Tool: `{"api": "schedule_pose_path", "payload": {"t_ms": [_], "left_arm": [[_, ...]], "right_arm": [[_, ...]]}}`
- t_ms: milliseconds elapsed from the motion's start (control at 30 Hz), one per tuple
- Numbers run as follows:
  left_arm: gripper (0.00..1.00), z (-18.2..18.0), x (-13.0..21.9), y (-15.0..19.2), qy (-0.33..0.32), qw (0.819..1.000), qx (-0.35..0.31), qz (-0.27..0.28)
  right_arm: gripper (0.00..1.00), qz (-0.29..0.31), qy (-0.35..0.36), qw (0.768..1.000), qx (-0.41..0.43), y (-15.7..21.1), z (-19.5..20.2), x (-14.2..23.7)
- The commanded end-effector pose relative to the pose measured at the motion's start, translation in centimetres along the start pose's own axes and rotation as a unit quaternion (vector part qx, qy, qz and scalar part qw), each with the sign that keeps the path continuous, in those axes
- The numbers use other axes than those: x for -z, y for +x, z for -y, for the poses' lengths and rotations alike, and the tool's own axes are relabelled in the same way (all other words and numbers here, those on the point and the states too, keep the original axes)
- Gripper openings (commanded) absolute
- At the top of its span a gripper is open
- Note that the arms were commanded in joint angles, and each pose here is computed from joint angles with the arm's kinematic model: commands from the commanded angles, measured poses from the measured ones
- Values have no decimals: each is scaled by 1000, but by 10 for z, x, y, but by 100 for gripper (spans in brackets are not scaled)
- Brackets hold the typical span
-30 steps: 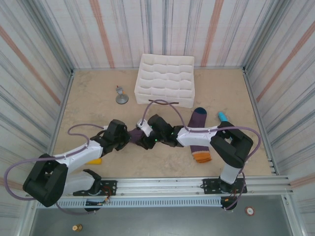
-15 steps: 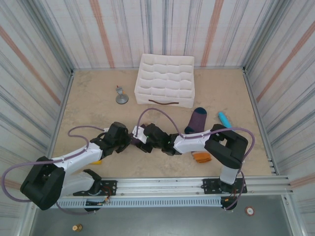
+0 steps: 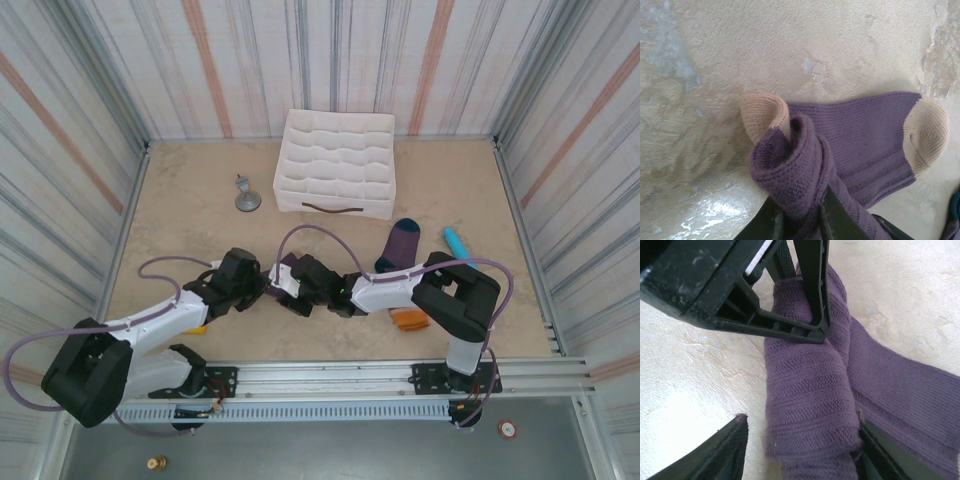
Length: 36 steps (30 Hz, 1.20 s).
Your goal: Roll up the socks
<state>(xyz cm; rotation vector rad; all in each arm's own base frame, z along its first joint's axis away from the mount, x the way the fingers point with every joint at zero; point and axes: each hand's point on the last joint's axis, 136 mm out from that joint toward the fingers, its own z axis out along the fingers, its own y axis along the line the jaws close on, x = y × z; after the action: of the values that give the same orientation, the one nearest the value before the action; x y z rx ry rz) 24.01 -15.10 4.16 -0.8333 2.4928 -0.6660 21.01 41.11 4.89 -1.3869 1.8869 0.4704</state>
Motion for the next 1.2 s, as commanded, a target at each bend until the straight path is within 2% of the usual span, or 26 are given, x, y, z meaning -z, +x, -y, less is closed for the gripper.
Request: {"api": "schedule_pose_path", "payload": {"t_ms": [0, 167, 367, 433, 600, 700, 800, 967, 1167], "left_arm": [[2, -8, 0, 2, -20, 1000, -1, 1], [2, -8, -1, 3, -16, 1000, 2, 0], [7, -6, -1, 3, -8, 1000, 8, 0], [15, -6, -1, 3, -2, 1000, 10, 1], [53, -4, 5, -1, 12, 1000, 3, 0], [67, -1, 11, -6, 24, 1000, -3, -11], [78, 10, 21, -13, 44, 998, -39, -25], [81, 35, 35, -26, 69, 988, -124, -64], [81, 66, 25, -24, 103, 964, -211, -127]], "right_arm": [[53, -21, -9, 1000, -3, 8, -4, -5], [44, -16, -14, 1000, -11, 3, -2, -5], [22, -27, -33, 998, -41, 8, 2, -11], [17, -33, -37, 998, -46, 12, 3, -11], [10, -29, -34, 998, -43, 19, 2, -5], [9, -29, -31, 999, -30, 25, -2, -3], [8, -30, -29, 999, -24, 29, -3, -3], [7, -33, -30, 999, -26, 33, -4, -2], [7, -30, -41, 998, -32, 32, -8, -2]]}}
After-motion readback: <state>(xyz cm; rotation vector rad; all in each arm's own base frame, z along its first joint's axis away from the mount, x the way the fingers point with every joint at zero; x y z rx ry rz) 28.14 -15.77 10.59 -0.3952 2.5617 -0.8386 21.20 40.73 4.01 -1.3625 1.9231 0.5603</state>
